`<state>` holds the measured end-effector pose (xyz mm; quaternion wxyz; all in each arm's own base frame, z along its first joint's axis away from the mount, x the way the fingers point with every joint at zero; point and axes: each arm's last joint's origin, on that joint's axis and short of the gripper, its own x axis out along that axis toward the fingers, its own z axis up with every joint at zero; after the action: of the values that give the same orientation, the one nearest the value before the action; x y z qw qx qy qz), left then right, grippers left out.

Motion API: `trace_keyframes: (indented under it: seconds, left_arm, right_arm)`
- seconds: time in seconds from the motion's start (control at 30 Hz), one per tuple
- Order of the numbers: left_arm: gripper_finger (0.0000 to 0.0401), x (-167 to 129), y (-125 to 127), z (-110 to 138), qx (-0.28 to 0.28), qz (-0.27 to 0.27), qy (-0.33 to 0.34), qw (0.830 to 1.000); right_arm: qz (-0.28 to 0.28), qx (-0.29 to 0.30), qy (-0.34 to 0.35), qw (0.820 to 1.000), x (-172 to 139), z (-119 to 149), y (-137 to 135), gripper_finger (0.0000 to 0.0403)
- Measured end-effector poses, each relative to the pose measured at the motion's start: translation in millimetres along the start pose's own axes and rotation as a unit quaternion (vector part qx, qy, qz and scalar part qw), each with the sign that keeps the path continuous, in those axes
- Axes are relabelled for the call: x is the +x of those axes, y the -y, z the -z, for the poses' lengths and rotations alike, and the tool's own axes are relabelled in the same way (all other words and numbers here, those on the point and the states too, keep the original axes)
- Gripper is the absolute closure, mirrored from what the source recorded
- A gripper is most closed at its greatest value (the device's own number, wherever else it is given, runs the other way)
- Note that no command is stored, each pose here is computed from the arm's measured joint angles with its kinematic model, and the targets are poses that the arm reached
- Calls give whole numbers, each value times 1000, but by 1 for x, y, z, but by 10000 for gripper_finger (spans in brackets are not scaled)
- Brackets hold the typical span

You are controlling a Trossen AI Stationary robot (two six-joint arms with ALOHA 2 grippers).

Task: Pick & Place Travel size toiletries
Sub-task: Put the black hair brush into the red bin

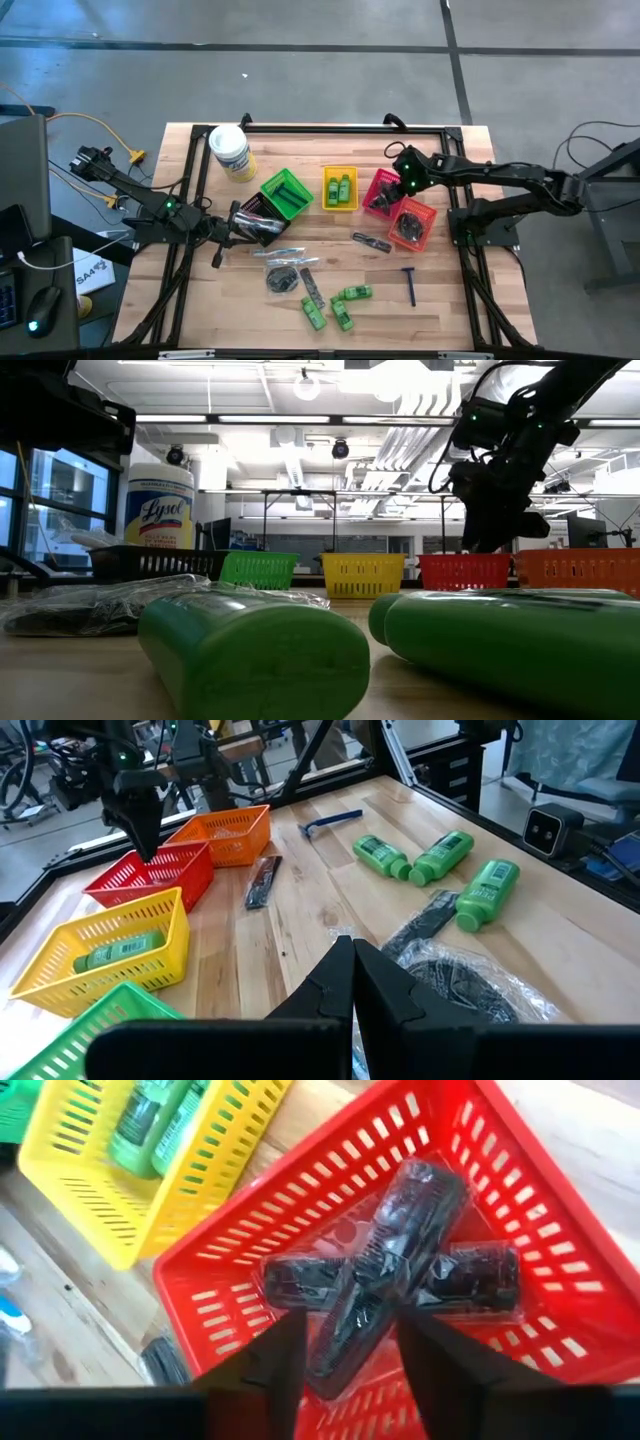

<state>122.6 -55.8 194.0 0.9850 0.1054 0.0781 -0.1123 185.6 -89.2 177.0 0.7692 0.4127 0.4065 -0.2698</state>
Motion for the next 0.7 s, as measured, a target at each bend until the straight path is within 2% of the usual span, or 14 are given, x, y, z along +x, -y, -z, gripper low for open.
trace_keyframes:
  seconds: [0.07, 0.17, 0.27, 0.33, 0.43, 0.57, 0.7]
  left_arm:
    - [401, 0, 0, 0, 3, 0, 0, 1000]
    - [401, 0, 0, -1, 13, -1, 3, 1000]
    - [401, 0, 0, -2, 31, -3, 12, 999]
    - [401, 0, -1, -4, 37, -6, 18, 999]
    - [401, 0, -2, -4, 37, -25, 17, 999]
    - [401, -1, -5, -13, 35, -62, 21, 997]
    - [401, -3, -8, -25, 44, -75, 34, 996]
  right_arm:
    - [-8, -13, 4, 1000, -2, 0, -1, 233]
    - [-30, -69, 39, 996, -13, -4, -4, 212]
    - [-34, -133, 102, 985, -29, -7, -8, 211]
    - [-34, -179, 156, 971, -44, -7, -11, 218]
    - [-54, -266, 235, 933, -67, -7, -18, 235]
    - [-131, -385, 298, 864, -95, 2, -30, 268]
    - [-226, -431, 324, 811, -112, 10, -40, 314]
